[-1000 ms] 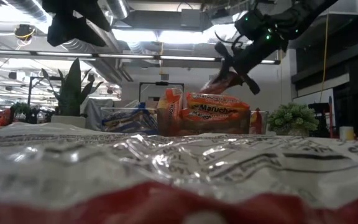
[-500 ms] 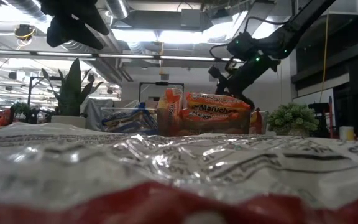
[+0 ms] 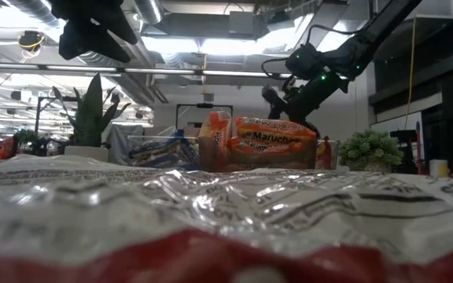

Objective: Sort Maruchan noodles
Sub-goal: Put the red noodle pack into the right transparent bin

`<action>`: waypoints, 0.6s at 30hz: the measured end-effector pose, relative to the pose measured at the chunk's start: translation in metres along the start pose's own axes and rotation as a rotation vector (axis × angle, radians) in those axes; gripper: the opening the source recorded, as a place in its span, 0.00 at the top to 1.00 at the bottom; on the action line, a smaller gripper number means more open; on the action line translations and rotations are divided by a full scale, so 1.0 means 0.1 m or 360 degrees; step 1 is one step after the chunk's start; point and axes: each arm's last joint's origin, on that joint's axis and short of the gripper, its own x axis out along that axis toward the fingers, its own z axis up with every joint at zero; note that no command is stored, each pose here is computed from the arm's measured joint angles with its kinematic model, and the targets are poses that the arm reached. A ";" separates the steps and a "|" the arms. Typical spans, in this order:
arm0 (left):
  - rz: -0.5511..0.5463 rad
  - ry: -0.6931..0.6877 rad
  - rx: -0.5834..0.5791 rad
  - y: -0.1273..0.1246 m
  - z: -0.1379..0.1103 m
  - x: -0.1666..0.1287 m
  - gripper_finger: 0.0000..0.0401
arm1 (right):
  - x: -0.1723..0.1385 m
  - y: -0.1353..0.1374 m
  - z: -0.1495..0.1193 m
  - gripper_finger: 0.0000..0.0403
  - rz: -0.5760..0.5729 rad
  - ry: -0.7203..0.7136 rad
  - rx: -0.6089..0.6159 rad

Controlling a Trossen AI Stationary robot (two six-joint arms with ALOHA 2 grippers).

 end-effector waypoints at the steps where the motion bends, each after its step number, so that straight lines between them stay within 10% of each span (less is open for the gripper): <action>1: -0.0001 0.0000 0.0000 0.00 0.00 0.00 0.59 | 0.00 0.03 0.03 0.54 0.0000 -0.0004 -0.0015; 18: 0.0033 0.0016 0.0021 0.02 -0.01 0.00 0.59 | -0.52 0.77 0.72 0.53 -0.0397 0.0136 -0.0567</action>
